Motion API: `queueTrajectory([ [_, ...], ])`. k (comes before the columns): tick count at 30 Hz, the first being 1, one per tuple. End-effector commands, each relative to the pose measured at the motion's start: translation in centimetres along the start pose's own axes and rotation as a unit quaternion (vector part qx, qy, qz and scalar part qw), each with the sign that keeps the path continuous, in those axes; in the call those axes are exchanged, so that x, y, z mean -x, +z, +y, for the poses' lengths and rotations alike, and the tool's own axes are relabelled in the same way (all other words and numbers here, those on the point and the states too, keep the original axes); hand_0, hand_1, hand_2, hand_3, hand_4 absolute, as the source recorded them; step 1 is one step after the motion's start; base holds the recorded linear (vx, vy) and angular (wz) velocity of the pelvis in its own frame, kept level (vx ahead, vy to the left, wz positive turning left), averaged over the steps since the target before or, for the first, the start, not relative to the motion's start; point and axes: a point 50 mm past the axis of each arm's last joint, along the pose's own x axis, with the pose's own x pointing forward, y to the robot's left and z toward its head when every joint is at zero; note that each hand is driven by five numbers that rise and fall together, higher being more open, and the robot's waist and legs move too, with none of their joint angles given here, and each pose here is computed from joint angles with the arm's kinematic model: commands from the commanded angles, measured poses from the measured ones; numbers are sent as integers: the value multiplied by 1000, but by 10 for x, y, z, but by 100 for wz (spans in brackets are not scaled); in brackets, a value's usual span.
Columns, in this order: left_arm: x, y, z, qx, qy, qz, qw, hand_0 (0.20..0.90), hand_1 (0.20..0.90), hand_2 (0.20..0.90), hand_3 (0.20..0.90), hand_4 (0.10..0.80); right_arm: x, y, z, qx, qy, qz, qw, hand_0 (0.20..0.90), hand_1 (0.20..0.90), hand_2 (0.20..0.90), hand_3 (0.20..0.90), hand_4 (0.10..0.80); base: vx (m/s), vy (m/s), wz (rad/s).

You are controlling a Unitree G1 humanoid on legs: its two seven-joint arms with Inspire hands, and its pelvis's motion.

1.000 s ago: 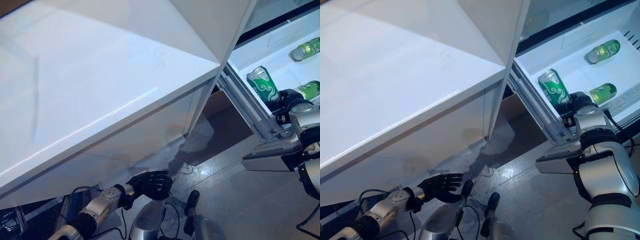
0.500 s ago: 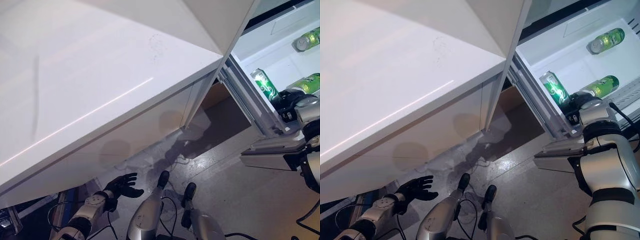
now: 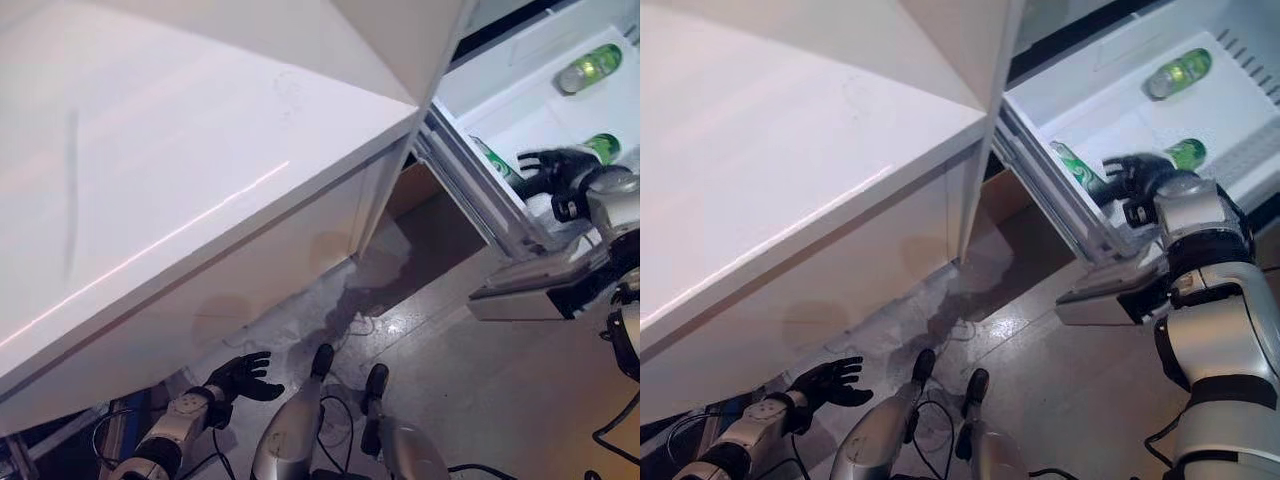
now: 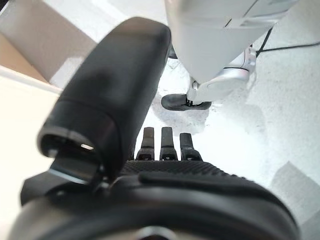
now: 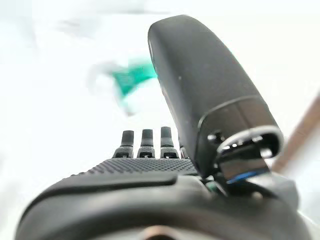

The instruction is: Put drinks into fridge and close the fridge

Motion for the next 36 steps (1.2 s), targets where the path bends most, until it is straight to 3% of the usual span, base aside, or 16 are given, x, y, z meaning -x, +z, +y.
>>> queueTrajectory([
  [1,8,-36,-15,-2,-17,32,999,900,900,900,900,800,34,54,-49,-29,-116,-190,975,900,900,900,900,800,69,2,-18],
  [8,11,-64,-22,15,-3,83,996,900,900,900,900,800,58,16,-61,-138,-206,-235,940,900,900,900,900,800,45,12,-18],
  [16,11,-77,-35,27,-8,119,992,900,900,900,900,800,59,-66,-34,-298,-221,-153,916,900,900,900,900,800,72,-3,-23],
  [21,10,-80,-45,29,-26,127,991,900,900,900,900,800,59,-92,-19,-339,-228,-124,904,900,900,900,900,800,105,-37,-1],
  [29,8,-75,-53,21,-34,104,994,900,900,900,900,800,54,-108,-7,-431,-198,-115,873,900,900,900,900,800,18,-6,11],
  [36,1,-43,-37,42,8,41,998,900,900,900,900,800,38,-75,-7,-444,-150,-169,867,900,900,900,900,800,-180,39,10],
])
